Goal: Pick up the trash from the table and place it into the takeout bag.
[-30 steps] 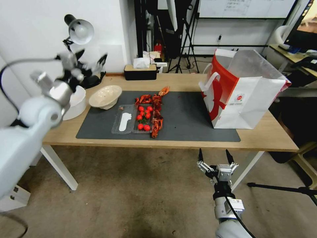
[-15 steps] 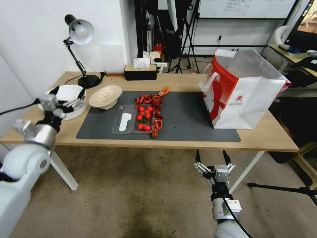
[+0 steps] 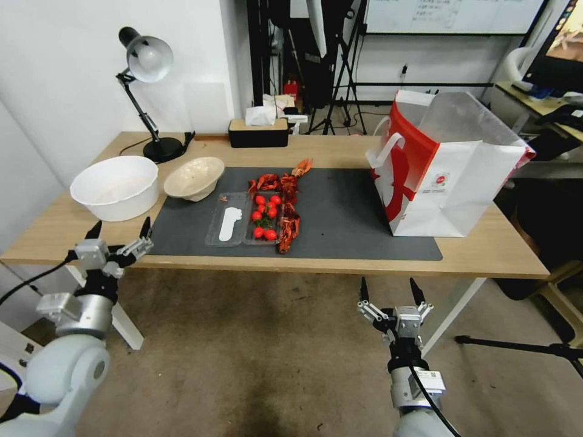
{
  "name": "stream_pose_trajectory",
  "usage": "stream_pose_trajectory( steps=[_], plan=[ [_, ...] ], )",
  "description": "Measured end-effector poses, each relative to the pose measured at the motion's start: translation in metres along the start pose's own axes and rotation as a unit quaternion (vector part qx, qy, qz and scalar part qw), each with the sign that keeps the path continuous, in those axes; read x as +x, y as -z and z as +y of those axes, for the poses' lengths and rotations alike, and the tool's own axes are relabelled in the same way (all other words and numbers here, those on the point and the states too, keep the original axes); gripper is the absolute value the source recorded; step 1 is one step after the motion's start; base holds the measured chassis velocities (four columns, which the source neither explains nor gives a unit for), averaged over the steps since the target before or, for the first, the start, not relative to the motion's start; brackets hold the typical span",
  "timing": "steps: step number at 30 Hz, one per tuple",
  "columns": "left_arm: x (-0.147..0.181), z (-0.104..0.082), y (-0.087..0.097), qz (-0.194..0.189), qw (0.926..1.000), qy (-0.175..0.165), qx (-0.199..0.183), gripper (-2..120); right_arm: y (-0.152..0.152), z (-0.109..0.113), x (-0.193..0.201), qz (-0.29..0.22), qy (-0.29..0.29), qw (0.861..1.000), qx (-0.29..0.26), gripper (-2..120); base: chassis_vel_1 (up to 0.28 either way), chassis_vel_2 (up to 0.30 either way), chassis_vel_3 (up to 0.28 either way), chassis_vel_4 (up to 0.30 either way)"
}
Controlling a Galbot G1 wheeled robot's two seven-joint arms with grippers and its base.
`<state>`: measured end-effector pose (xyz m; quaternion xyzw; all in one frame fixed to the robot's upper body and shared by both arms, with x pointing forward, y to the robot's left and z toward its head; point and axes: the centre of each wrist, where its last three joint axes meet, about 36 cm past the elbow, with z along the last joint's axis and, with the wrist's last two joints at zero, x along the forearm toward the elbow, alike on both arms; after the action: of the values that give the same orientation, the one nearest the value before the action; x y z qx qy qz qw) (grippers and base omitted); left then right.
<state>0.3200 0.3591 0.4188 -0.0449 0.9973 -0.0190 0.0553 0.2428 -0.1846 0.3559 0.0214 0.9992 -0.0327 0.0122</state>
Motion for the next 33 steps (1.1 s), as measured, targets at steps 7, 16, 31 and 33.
stream_pose_trajectory(
  steps=[7,16,31,33],
  plan=[
    [0.017,-0.002,-0.015,0.009,0.9999,0.005,-0.004,100,-0.001,0.0,0.001,0.002,0.0,1.0,0.001,100,0.0,0.0,0.0,0.0],
    [0.031,0.0,-0.027,0.012,0.9998,0.009,-0.01,100,-0.004,0.001,0.0,0.004,0.002,1.0,0.002,100,0.0,0.0,0.0,0.0],
    [0.05,-0.001,-0.051,0.01,0.9998,0.014,-0.01,100,-0.006,0.003,0.002,0.007,0.003,1.0,0.001,100,0.0,0.0,0.0,0.0],
    [0.053,0.0,-0.06,0.001,1.0,0.005,-0.008,100,-0.007,0.003,0.002,0.008,0.003,1.0,0.0,100,0.0,0.0,0.0,0.0]
  ],
)
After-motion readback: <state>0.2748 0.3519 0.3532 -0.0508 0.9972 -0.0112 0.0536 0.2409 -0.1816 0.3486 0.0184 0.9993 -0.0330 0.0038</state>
